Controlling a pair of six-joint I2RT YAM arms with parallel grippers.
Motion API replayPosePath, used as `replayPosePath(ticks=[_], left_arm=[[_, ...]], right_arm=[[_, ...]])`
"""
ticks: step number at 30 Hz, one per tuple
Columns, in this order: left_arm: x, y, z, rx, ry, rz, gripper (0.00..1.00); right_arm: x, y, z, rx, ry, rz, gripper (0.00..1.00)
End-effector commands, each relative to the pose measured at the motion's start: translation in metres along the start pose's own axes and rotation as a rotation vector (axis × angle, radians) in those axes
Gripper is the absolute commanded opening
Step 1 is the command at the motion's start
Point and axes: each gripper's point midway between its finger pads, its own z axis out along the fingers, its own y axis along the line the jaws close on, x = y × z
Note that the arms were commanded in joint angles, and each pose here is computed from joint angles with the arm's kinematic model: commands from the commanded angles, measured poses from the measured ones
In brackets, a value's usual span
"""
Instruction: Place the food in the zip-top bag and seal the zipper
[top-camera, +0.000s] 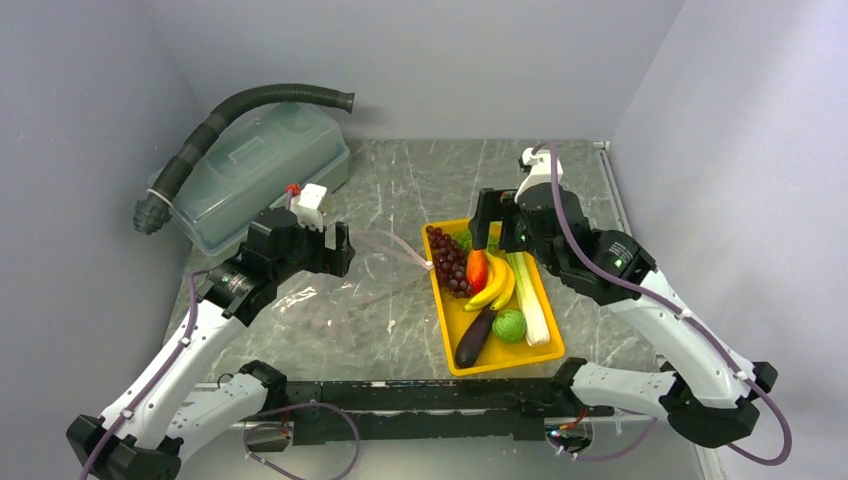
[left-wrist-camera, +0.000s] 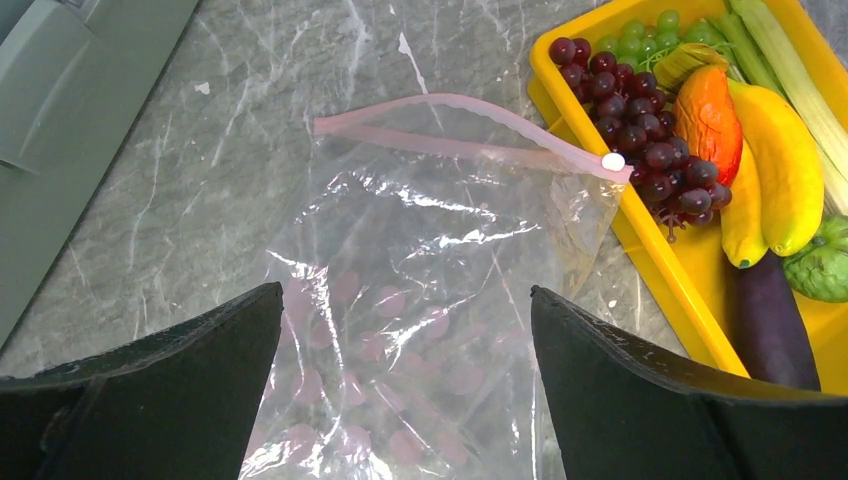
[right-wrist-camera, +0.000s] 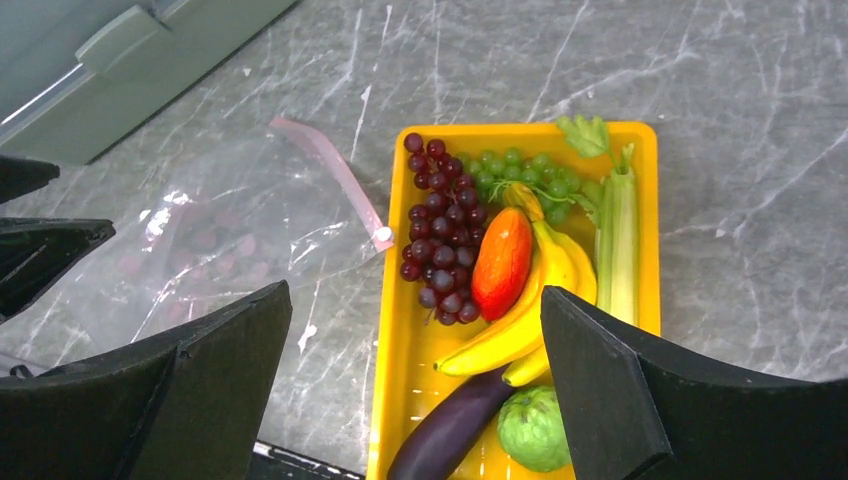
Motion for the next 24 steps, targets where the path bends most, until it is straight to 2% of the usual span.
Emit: replayPosePath(ticks=[1, 12, 24], left_arm=[[-0.019, -0.006, -0.006, 0.024, -0.049, 0.020, 0.99], [-0.020, -0.010, -0.008, 0.046, -0.051, 0.021, 0.99], [-0.022, -0.008, -0.011, 0.039, -0.059, 0.017, 0.99]], right_arm=[[0.010, 0.013, 0.003, -0.054, 0.050, 0.010, 1.00], [0.050, 0.030, 0.018, -0.138, 0.184, -0.034, 0.98], [0.113, 0.038, 0.035, -0.070, 0.369, -0.111, 0.90]])
